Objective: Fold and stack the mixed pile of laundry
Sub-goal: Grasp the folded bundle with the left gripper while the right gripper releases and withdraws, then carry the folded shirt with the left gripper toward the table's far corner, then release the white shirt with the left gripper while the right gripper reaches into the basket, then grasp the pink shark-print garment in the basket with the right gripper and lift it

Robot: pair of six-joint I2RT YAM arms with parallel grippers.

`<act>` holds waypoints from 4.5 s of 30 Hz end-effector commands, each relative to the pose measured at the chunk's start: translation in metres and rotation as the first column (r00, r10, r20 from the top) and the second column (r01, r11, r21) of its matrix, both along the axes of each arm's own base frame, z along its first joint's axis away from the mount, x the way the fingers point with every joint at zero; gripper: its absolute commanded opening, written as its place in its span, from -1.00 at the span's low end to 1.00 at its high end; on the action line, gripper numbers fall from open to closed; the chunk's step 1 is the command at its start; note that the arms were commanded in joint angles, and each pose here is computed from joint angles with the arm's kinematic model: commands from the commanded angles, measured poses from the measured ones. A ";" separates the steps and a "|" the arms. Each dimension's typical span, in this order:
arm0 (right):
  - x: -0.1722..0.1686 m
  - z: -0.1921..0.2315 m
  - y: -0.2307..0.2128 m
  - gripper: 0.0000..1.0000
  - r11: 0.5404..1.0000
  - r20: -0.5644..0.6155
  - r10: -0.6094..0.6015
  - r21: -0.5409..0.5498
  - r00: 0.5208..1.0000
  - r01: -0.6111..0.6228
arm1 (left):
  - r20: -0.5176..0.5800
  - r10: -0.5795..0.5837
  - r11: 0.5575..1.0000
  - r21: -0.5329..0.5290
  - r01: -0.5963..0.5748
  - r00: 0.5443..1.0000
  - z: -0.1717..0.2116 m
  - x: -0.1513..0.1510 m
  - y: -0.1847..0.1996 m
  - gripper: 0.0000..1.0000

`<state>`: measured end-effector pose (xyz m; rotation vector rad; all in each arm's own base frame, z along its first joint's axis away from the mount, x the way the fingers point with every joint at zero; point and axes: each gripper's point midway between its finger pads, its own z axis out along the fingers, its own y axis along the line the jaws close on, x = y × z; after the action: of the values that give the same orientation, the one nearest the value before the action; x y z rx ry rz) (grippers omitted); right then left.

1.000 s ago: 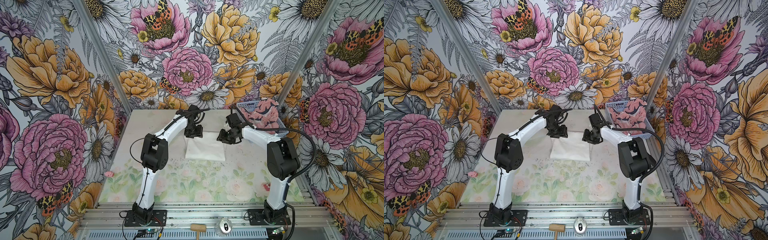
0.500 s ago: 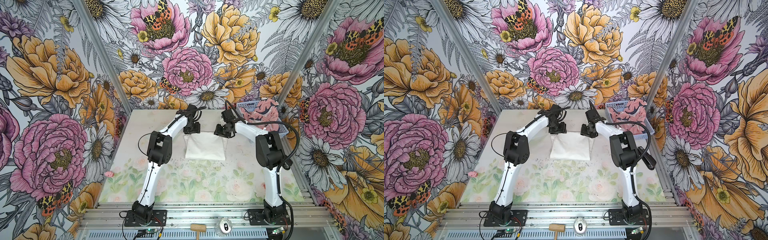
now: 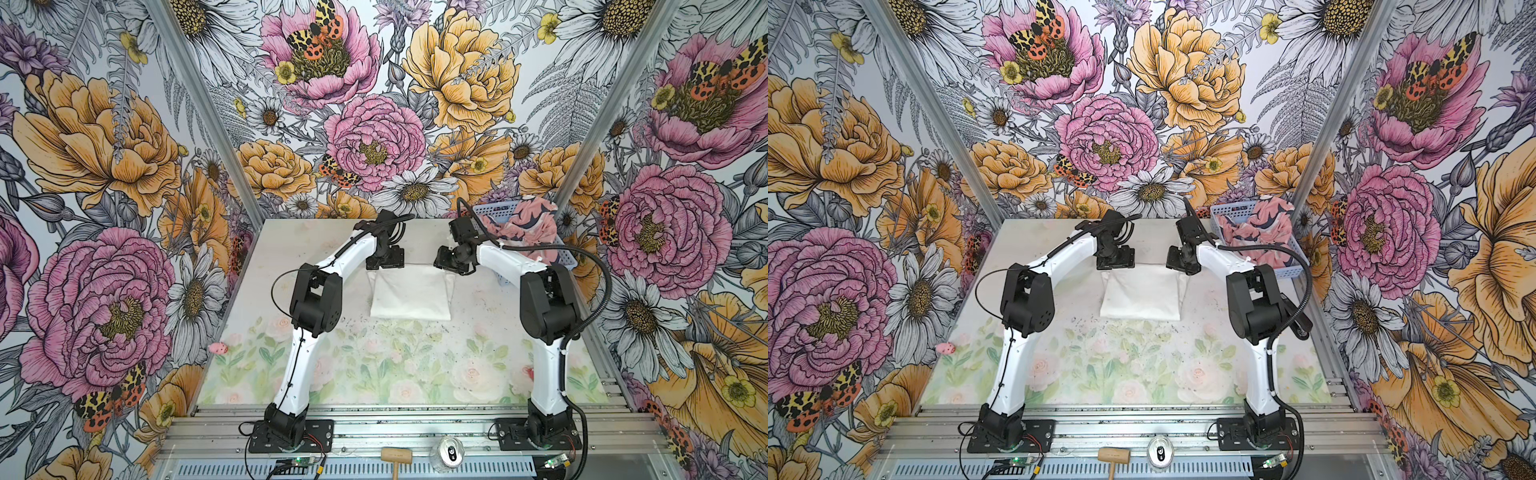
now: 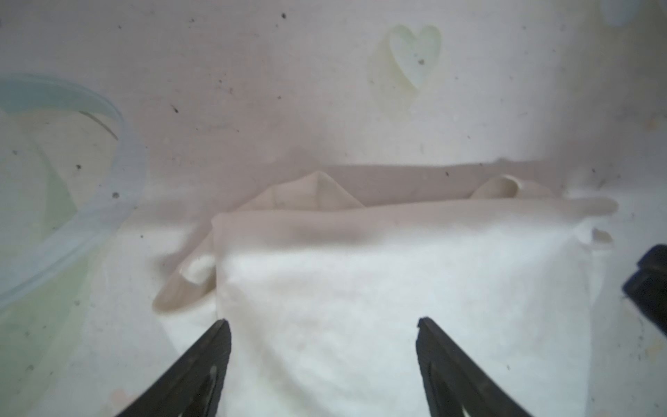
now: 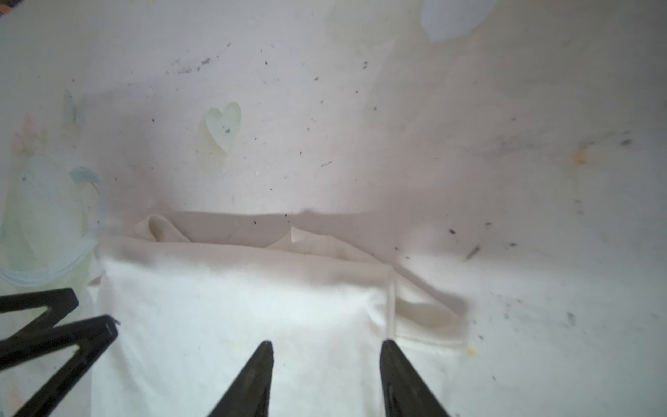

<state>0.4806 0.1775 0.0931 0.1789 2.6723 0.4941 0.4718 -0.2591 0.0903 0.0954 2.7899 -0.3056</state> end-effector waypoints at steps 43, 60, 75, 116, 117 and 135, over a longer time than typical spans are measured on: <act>-0.112 0.086 -0.044 0.33 0.997 0.099 -0.009 0.078 0.995 0.002 | -0.209 0.101 0.883 0.469 0.009 0.973 -0.076 -0.102 0.268 0.98; -0.115 0.087 -0.032 0.35 0.992 0.036 0.077 0.097 0.996 -0.081 | -0.324 0.318 0.855 0.505 -0.121 0.891 -0.091 -0.158 0.372 0.98; -0.115 0.079 -0.028 0.36 0.994 0.024 0.067 0.080 0.997 -0.069 | -0.213 0.482 0.825 0.435 -0.359 0.850 -0.080 -0.113 0.376 0.97; 0.099 0.012 -0.253 -0.79 0.913 0.124 -0.339 -0.195 0.933 0.357 | 0.209 0.270 0.963 -0.049 -0.266 0.940 0.090 -0.091 0.192 0.98; 0.099 0.029 -0.254 -0.96 0.910 0.157 -0.338 -0.199 0.928 0.364 | 0.208 0.265 0.964 -0.051 -0.260 0.942 0.090 -0.091 0.191 0.98; -0.005 0.393 -0.135 -1.00 0.999 0.724 -0.019 0.041 0.689 -0.016 | 0.295 0.296 0.952 -0.168 -0.255 0.909 0.127 -0.100 0.179 0.98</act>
<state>0.4952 0.0037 0.4642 0.1386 1.8850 0.3572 0.3735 -0.0753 0.2080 -0.2540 2.4552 -0.3191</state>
